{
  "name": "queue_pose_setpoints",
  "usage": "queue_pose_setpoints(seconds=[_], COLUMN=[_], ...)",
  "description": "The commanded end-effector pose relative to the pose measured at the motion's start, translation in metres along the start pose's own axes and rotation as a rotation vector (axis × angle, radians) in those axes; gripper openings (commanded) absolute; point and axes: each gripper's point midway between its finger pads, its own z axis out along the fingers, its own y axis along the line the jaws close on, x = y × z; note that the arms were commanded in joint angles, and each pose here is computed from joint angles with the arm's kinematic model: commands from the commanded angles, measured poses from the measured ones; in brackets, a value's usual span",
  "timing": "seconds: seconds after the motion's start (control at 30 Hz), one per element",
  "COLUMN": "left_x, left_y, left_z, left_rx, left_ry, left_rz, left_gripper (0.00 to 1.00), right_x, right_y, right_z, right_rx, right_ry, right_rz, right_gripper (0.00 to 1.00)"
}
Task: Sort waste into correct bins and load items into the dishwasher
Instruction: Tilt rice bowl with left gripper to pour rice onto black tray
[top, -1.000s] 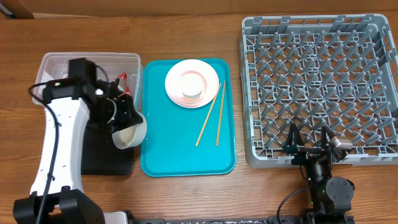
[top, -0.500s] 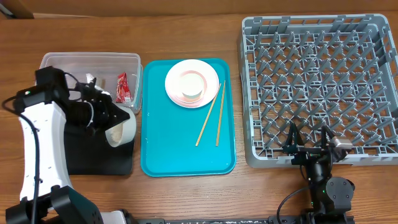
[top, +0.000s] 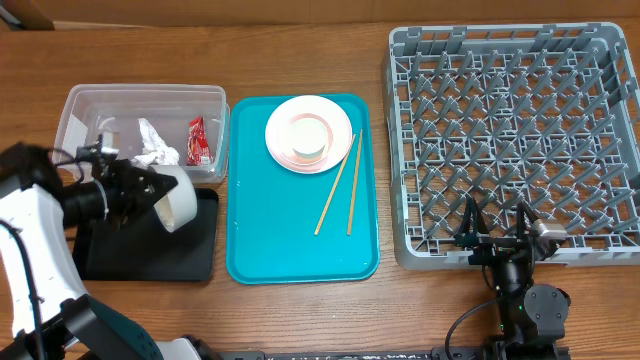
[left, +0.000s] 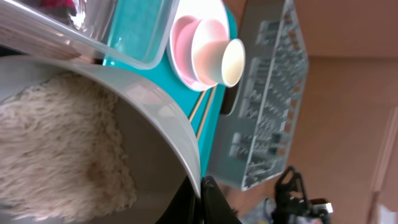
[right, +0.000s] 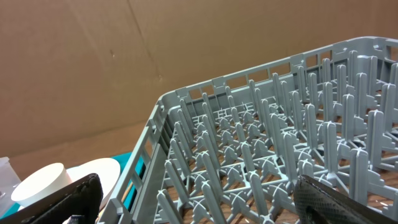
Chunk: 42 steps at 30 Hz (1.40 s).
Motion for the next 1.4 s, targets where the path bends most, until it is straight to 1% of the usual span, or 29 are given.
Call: queue_pose_setpoints(seconds=[0.0, 0.23, 0.37, 0.57, 1.2, 1.37], left_x=[-0.001, -0.001, -0.005, -0.006, -0.013, -0.016], left_y=[-0.008, 0.013, 0.014, 0.021, 0.014, 0.004], left_z=[-0.011, -0.019, -0.027, -0.030, -0.035, -0.040], left_rx=[0.119, 0.157, 0.227, 0.256, 0.310, 0.368], left_ry=[-0.063, -0.126, -0.187, -0.227, -0.263, -0.292], left_rz=[0.041, -0.015, -0.001, -0.018, 0.012, 0.058], left_gripper=[0.04, 0.04, 0.04, 0.04, 0.04, 0.04], right_x=[0.001, 0.001, 0.001, 0.001, 0.001, 0.001], right_y=[-0.001, -0.001, -0.001, -0.001, -0.001, -0.001], right_z=[0.000, 0.000, 0.000, 0.000, 0.000, 0.000], right_rx=[0.004, 0.005, 0.005, 0.005, 0.005, 0.005], right_ry=[-0.008, -0.008, -0.008, -0.008, -0.008, -0.008], right_rz=[-0.007, -0.007, -0.007, -0.007, -0.007, -0.007], right_gripper=[1.00, 1.00, 1.00, 1.00, 1.00, 1.00])
